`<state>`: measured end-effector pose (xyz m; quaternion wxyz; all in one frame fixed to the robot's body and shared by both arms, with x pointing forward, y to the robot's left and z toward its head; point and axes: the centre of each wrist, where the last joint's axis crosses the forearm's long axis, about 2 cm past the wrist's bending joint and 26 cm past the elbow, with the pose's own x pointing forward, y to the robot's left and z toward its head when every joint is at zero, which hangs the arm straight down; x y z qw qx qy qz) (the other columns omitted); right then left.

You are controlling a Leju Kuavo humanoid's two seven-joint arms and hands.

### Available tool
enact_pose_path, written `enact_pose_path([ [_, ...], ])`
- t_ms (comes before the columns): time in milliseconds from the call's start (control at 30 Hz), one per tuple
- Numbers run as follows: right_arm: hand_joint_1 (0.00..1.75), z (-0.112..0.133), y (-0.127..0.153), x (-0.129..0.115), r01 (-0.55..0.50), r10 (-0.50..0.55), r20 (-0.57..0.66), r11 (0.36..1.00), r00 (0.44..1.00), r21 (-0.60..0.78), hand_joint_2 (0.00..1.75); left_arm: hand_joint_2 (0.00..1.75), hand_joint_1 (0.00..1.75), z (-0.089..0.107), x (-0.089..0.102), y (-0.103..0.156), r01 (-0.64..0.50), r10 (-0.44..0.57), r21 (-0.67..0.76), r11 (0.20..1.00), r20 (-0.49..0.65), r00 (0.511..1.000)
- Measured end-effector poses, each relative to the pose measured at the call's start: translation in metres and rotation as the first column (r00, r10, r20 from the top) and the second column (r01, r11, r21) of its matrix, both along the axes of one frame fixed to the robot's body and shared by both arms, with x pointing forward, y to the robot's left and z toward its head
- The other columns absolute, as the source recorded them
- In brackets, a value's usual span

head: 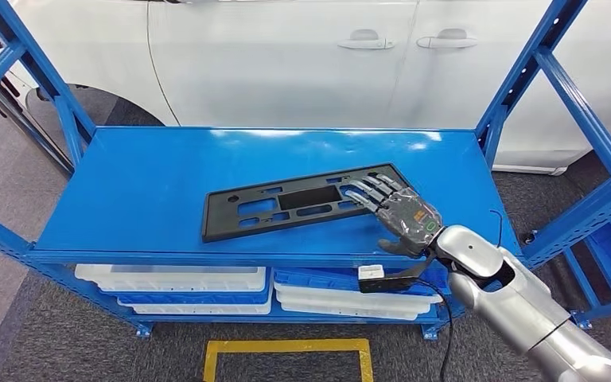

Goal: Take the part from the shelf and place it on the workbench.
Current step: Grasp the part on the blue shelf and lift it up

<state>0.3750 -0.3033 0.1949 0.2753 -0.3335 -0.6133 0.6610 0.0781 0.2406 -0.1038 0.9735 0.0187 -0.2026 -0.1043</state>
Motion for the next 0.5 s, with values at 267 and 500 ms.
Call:
enact_pose_path([
  [267, 0.00, -0.012, 0.009, 0.003, 0.011, -0.011, -0.027, 1.000, 1.000, -0.001, 1.75, 0.00, 0.00, 0.000, -0.002, -0.001, 0.000, 0.000, -0.002, 1.000, -0.004, 1.000],
  [500, 0.00, -0.008, 0.020, 0.013, 0.004, -0.004, -0.025, 1.000, 1.000, 0.004, 1.75, 0.00, 0.00, 0.000, -0.003, -0.001, -0.001, 0.001, -0.002, 1.000, -0.003, 1.000],
])
